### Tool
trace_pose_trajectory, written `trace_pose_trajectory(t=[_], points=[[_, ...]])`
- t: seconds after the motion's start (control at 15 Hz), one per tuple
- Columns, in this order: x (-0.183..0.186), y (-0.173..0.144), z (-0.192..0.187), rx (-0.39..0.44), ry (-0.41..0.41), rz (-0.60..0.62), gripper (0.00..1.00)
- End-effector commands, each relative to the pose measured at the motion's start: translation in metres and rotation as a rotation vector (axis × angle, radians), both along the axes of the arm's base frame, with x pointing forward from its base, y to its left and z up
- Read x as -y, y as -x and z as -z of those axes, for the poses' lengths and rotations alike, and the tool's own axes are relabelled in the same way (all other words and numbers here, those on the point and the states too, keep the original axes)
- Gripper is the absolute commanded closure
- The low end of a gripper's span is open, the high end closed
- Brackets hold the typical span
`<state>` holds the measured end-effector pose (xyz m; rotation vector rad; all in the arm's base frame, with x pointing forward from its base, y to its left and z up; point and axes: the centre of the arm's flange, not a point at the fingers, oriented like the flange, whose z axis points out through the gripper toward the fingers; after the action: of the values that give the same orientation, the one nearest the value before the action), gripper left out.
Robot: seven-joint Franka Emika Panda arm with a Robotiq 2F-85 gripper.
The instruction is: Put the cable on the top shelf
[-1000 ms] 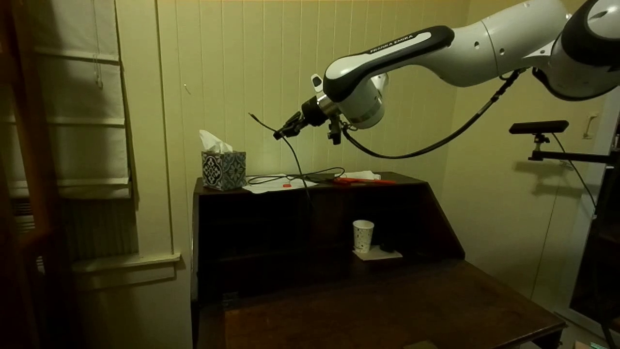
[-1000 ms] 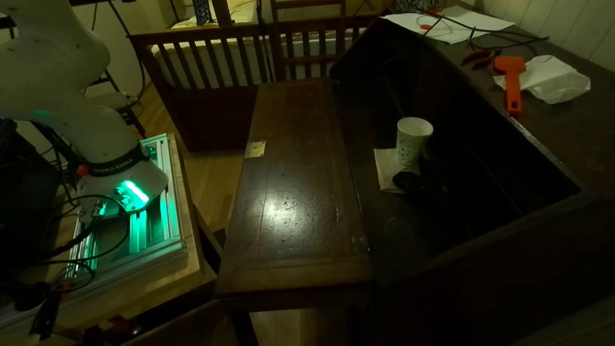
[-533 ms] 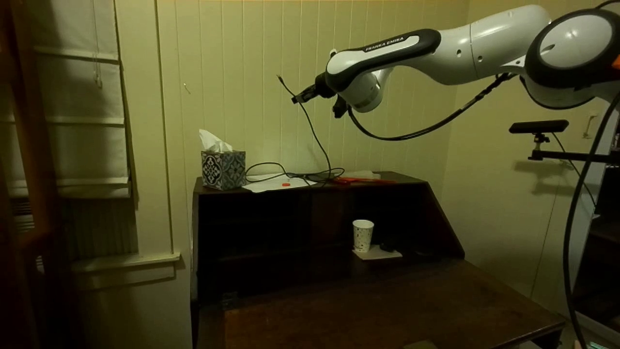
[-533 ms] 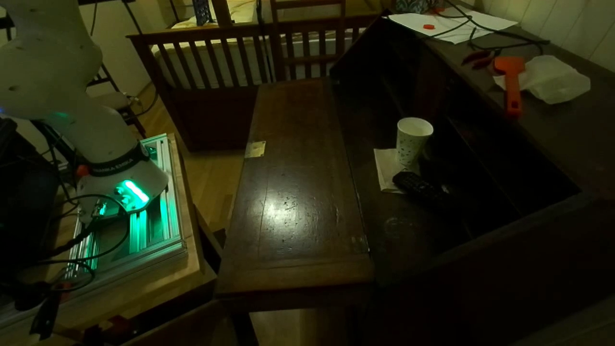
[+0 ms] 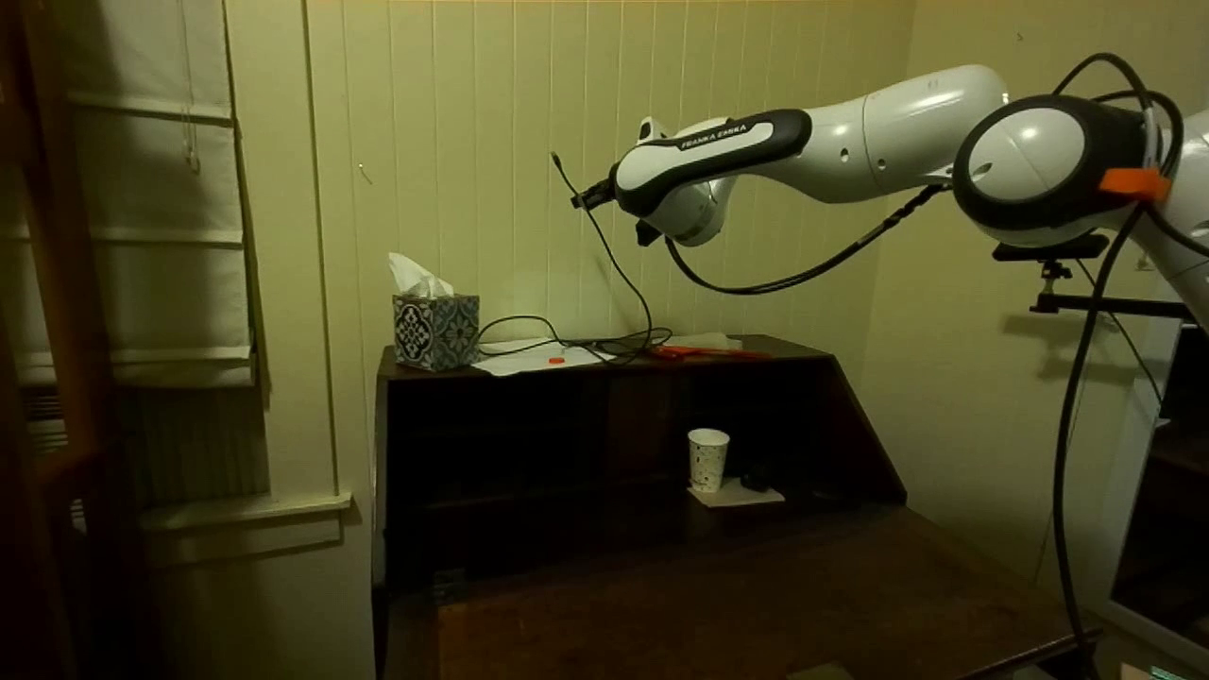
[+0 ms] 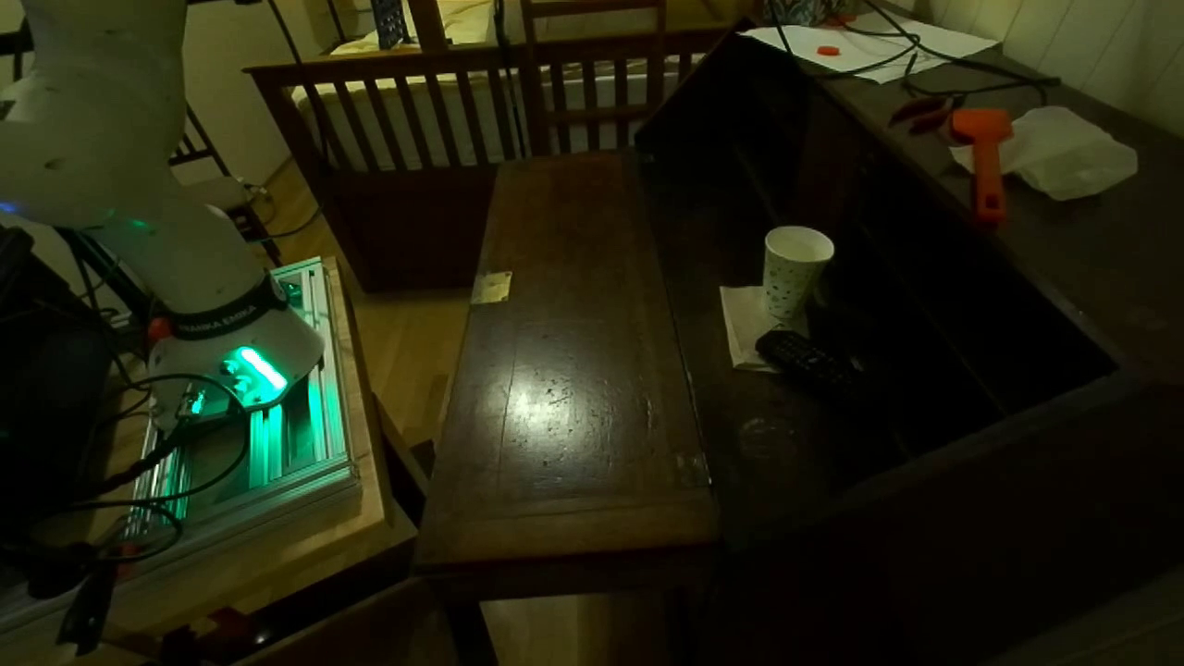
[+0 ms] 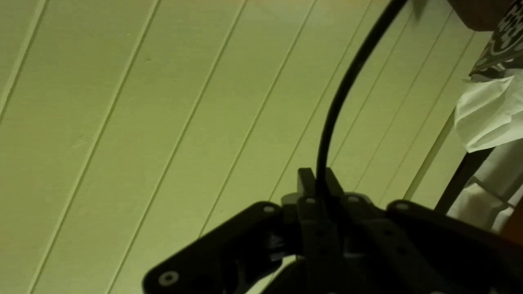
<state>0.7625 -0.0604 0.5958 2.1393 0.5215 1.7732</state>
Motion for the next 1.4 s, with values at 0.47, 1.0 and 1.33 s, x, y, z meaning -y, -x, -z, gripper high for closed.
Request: trace_pose_trajectory(t=[0.47, 1.0, 1.33], points=[[0.054, -0.078, 0.079, 0.058, 0.443, -0.166, 0.99], [0.075, -0.1, 0.15, 0.114, 0.771, -0.373, 0.99], [0.081, -0.095, 0.162, 0.181, 0.921, -0.496, 0.99]])
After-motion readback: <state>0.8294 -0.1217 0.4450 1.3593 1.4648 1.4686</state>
